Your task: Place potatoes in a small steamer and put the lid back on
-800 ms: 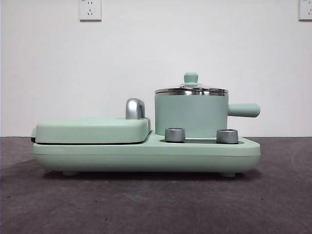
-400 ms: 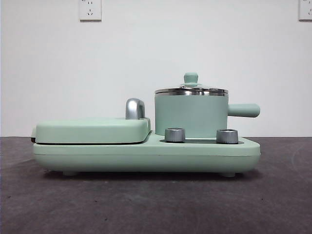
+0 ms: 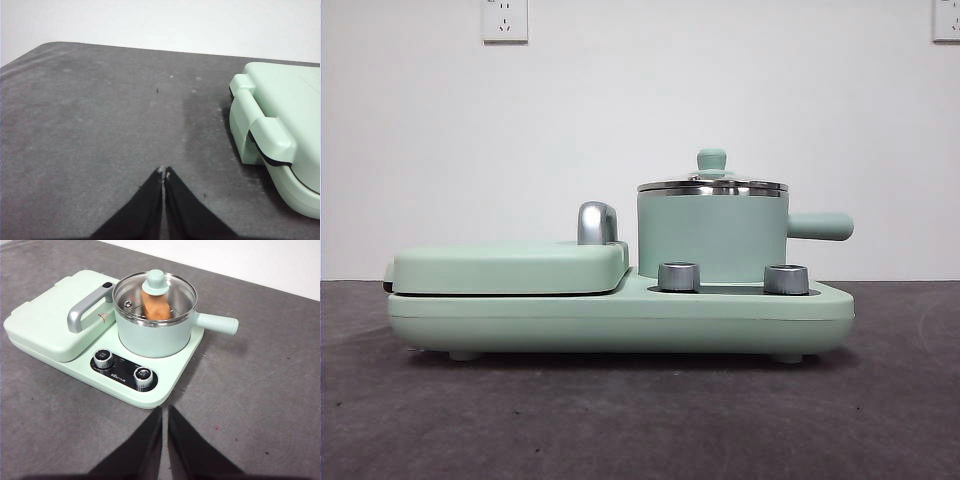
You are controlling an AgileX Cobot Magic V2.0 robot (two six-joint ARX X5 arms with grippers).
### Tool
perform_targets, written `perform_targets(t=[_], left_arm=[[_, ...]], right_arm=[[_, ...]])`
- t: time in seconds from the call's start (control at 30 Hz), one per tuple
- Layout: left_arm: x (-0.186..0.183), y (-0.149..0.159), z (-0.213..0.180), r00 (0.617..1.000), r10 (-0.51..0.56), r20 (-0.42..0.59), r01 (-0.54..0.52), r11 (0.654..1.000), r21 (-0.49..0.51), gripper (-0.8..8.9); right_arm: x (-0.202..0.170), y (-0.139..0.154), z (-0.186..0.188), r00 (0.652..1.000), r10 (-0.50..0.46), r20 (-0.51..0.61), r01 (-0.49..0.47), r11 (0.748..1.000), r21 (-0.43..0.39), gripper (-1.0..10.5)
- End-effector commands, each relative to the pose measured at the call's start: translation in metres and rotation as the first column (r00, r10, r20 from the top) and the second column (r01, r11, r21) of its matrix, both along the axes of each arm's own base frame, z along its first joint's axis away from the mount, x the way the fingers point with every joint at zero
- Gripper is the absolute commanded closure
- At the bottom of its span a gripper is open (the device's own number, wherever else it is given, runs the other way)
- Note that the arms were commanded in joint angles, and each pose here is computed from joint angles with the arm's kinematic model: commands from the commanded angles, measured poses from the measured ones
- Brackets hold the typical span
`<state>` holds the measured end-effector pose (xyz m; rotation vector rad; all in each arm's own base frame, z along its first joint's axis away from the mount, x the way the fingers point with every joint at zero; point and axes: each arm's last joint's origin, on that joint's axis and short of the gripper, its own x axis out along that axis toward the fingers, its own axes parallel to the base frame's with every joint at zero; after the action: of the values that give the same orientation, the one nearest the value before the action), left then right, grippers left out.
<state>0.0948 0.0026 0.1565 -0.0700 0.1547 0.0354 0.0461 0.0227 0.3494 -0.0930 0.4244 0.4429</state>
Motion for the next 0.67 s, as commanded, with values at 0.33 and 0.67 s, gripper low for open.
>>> perform_targets(t=[0.33, 0.67], left_arm=[[0.001, 0.0, -0.006, 1.0, 0.003, -0.021, -0.003, 1.0, -0.004, 8.07], [0.001, 0.0, -0.006, 1.0, 0.003, -0.021, -0.003, 1.0, -0.004, 8.07]], right_arm=[[0.007, -0.001, -0.01, 0.986, -0.032, 0.165, 0.039, 0.998, -0.042, 9.3], [0.042, -0.012, -0.139, 0.899, -0.312, 0.306, 0.309, 0.949, 0.06, 9.3]])
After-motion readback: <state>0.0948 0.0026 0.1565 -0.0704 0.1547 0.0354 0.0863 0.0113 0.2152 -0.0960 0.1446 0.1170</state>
